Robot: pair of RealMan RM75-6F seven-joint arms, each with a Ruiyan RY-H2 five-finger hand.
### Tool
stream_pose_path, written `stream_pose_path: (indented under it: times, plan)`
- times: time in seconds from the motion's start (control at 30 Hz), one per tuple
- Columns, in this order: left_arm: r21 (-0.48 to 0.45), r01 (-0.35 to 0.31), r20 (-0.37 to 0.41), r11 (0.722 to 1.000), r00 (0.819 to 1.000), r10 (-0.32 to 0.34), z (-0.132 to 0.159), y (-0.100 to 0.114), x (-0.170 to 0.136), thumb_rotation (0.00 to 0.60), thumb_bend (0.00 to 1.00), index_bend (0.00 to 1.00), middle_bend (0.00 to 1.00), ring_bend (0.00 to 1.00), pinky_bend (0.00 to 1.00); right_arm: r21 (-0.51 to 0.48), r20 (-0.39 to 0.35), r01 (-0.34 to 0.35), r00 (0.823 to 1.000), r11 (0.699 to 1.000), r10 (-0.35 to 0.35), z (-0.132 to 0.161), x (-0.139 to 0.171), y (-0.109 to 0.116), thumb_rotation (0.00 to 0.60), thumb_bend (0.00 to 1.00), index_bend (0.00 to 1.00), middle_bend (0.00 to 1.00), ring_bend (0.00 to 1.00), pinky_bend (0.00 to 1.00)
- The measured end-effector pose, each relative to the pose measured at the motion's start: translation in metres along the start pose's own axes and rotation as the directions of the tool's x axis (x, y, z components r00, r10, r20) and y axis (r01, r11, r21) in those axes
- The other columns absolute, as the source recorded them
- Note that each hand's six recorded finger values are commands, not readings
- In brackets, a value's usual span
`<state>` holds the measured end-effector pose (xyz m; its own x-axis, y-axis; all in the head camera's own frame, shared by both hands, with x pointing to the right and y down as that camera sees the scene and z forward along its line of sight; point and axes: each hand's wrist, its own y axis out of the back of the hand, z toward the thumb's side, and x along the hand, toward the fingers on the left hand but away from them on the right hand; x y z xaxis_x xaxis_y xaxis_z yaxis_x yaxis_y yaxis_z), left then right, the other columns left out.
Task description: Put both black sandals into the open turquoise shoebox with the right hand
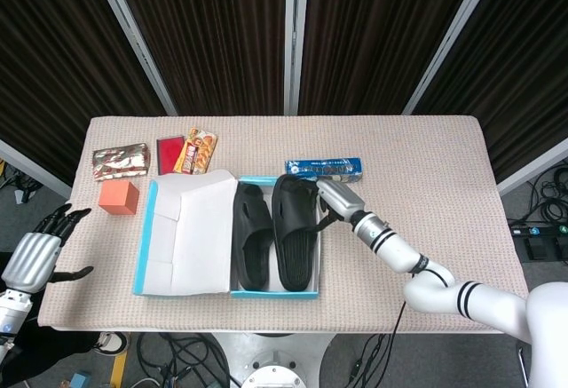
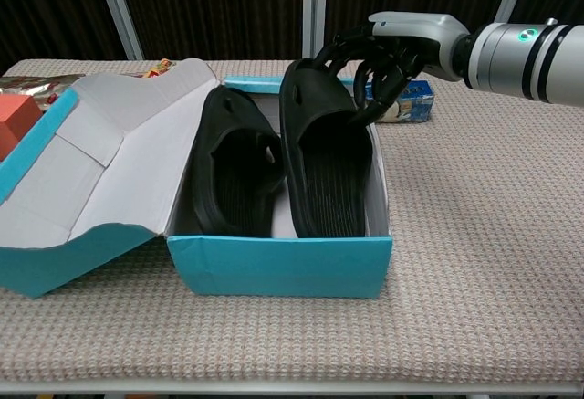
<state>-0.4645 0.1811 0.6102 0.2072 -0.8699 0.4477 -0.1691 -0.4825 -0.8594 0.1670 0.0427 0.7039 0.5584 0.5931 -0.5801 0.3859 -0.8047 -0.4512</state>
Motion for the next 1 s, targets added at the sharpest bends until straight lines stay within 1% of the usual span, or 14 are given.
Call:
stream_pose_path:
  times: [0.37, 0.57, 0.67, 0.73, 0.87, 0.93, 1.0]
  plan:
    - [-0.003, -0.001, -0.003, 1.000, 1.000, 0.001, -0.001, 0.001, -0.001, 0.600, 0.00, 0.10, 0.15, 0.04, 0.16, 0.029, 0.051, -0.051, 0.997, 0.998, 0.050, -0.006, -0.007, -0.008, 0.600, 0.03, 0.53, 0.50, 0.50, 0.61]
    - [-0.005, 0.001, -0.005, 1.000, 1.000, -0.001, -0.001, 0.000, 0.000, 0.600, 0.00, 0.10, 0.15, 0.04, 0.16, 0.004, 0.088, -0.083, 0.993, 0.997, 0.083, -0.008, -0.009, -0.011, 0.600, 0.03, 0.52, 0.50, 0.50, 0.61]
    - [-0.006, 0.000, -0.006, 1.000, 1.000, -0.001, -0.001, 0.000, 0.000, 0.600, 0.00, 0.10, 0.15, 0.04, 0.16, 0.001, 0.104, -0.098, 0.990, 0.995, 0.097, -0.009, -0.010, -0.012, 0.600, 0.02, 0.50, 0.48, 0.49, 0.61]
    - [-0.007, -0.001, -0.007, 1.000, 1.000, 0.000, -0.002, 0.001, 0.000, 0.600, 0.00, 0.10, 0.15, 0.04, 0.16, -0.002, 0.109, -0.105, 0.989, 0.994, 0.104, -0.007, -0.010, -0.012, 0.600, 0.00, 0.43, 0.45, 0.45, 0.59]
    - [-0.011, 0.000, -0.008, 1.000, 1.000, 0.000, -0.002, 0.001, 0.000, 0.600, 0.00, 0.10, 0.15, 0.04, 0.16, -0.011, 0.117, -0.124, 0.985, 0.992, 0.124, -0.005, -0.006, -0.008, 0.600, 0.00, 0.26, 0.35, 0.30, 0.51]
    - [-0.012, 0.001, -0.008, 1.000, 1.000, -0.001, -0.002, 0.001, 0.000, 0.600, 0.00, 0.10, 0.15, 0.04, 0.16, -0.011, 0.119, -0.131, 0.984, 0.991, 0.131, -0.004, -0.004, -0.004, 0.600, 0.00, 0.21, 0.30, 0.23, 0.46]
    - [-0.011, 0.001, -0.008, 1.000, 1.000, -0.001, -0.002, 0.000, 0.000, 0.600, 0.00, 0.10, 0.15, 0.04, 0.16, -0.010, 0.118, -0.134, 0.984, 0.991, 0.134, -0.003, -0.003, -0.001, 0.600, 0.00, 0.17, 0.25, 0.18, 0.44]
